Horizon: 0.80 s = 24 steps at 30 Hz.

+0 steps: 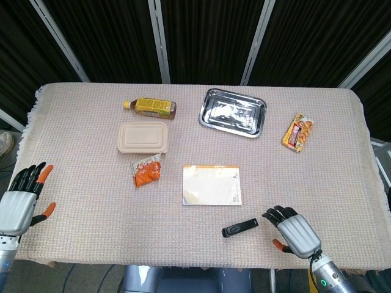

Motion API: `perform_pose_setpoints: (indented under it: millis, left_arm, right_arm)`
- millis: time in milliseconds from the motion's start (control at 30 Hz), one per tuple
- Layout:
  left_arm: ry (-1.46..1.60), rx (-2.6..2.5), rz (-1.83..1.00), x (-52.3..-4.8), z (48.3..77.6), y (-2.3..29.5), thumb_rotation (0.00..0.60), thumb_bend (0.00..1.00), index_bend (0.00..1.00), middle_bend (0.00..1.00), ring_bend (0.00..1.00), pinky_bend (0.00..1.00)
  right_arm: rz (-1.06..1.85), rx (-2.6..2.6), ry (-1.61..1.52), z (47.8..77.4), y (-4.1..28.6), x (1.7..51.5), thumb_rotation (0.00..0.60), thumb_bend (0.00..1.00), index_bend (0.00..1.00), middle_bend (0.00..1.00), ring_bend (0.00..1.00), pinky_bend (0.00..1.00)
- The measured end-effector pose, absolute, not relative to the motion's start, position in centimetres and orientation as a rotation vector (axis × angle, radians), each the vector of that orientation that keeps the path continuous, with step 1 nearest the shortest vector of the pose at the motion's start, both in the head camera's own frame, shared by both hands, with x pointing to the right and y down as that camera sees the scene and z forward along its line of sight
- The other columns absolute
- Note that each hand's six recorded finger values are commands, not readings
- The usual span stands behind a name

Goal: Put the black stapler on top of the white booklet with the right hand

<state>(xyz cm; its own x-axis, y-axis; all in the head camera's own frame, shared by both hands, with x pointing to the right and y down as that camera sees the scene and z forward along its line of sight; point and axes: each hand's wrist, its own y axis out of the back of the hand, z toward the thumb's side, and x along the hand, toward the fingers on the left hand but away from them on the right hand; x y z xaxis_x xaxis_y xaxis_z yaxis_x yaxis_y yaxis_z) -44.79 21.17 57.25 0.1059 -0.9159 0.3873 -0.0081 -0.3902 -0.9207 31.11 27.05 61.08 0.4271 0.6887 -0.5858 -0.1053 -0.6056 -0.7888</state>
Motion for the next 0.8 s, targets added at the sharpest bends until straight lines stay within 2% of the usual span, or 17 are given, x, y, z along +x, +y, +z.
perform_pose_setpoints:
  millis: [800]
  left_arm:
    - [0.914, -1.575, -1.430, -44.9, 58.0, 21.0, 0.600, 0.29, 0.00, 0.00, 0.00, 0.08]
  right_arm:
    - [1.187, -1.989, -0.350, 64.9, 26.9, 25.8, 0.600, 0.24, 0.24, 0.24, 0.21, 0.30]
